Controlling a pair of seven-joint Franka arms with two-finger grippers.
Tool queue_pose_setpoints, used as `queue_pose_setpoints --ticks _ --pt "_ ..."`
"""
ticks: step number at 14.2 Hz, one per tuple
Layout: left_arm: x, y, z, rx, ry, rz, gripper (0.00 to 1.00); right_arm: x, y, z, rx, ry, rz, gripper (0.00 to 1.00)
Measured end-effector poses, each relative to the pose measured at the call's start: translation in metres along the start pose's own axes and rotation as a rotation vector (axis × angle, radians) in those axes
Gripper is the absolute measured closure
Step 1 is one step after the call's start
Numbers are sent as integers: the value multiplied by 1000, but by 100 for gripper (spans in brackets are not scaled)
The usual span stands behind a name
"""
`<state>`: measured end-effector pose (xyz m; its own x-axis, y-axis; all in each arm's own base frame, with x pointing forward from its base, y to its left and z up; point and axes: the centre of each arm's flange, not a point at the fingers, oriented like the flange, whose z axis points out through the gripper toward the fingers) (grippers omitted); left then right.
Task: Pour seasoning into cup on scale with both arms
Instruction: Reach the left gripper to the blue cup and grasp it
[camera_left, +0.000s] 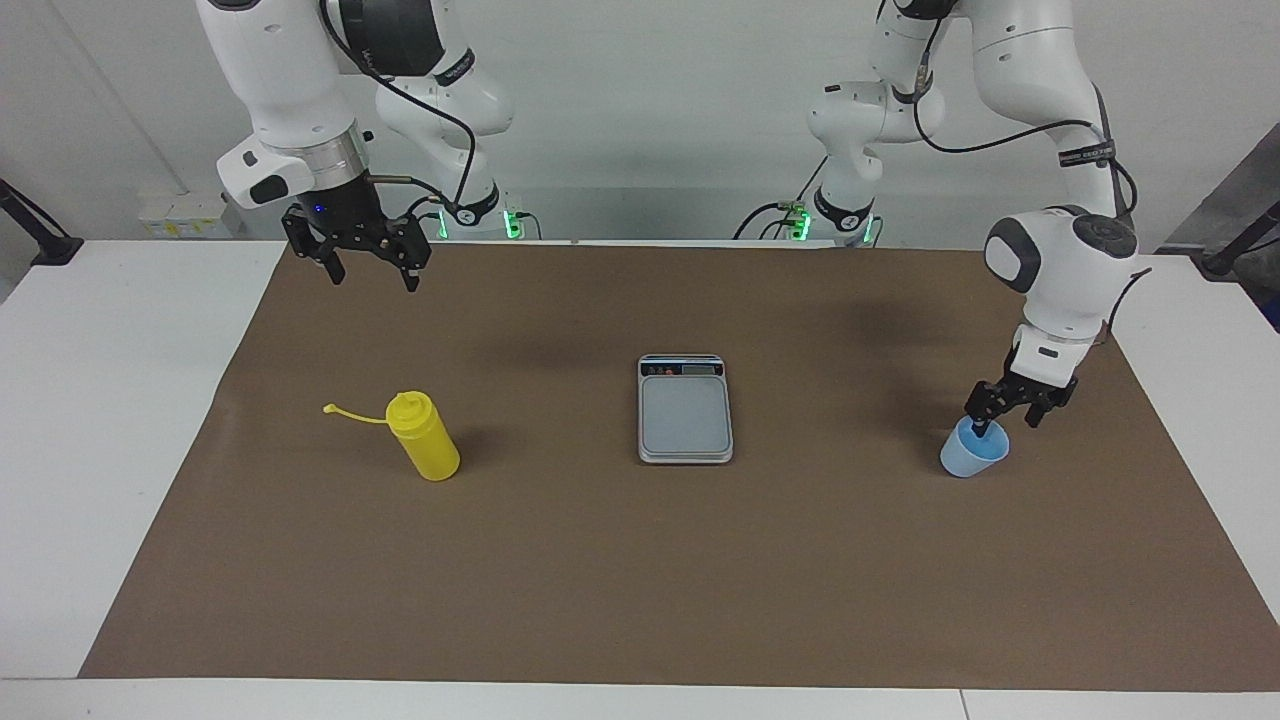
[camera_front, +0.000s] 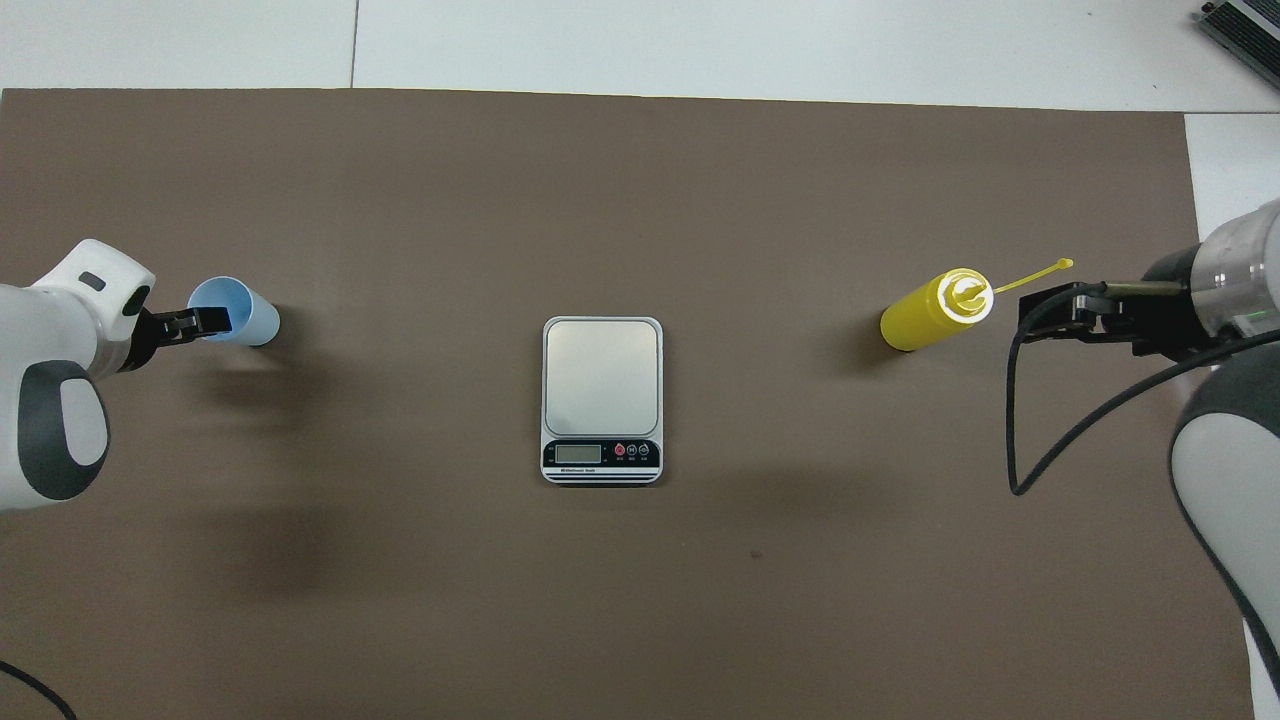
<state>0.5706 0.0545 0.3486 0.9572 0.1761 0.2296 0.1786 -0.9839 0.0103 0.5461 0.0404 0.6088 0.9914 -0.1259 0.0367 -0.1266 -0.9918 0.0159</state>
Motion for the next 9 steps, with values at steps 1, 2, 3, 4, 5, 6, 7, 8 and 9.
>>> queue_pose_setpoints --ticks 1,2,3,4,5,6,7,8,9 --pt "0 2 0 -1 0 -12 7 0 0 0 0 0 0 0" --pt "0 5 0 -2 0 -23 7 0 0 0 0 0 0 0" --pt "-1 8 0 -4 -1 -33 10 0 0 0 0 0 0 0" --pt "-1 10 0 -5 -1 -40 12 0 0 0 0 0 0 0" --pt "-1 11 0 -6 -1 -42 20 0 0 0 0 0 0 0" --pt "-1 12 0 -6 -1 -44 20 0 0 0 0 0 0 0" --pt "-1 12 0 -6 -1 -46 26 0 0 0 0 0 0 0" --pt "-1 12 0 -6 -1 -47 37 0 0 0 0 0 0 0" --pt "-1 12 0 -6 -1 -47 42 0 0 0 0 0 0 0"
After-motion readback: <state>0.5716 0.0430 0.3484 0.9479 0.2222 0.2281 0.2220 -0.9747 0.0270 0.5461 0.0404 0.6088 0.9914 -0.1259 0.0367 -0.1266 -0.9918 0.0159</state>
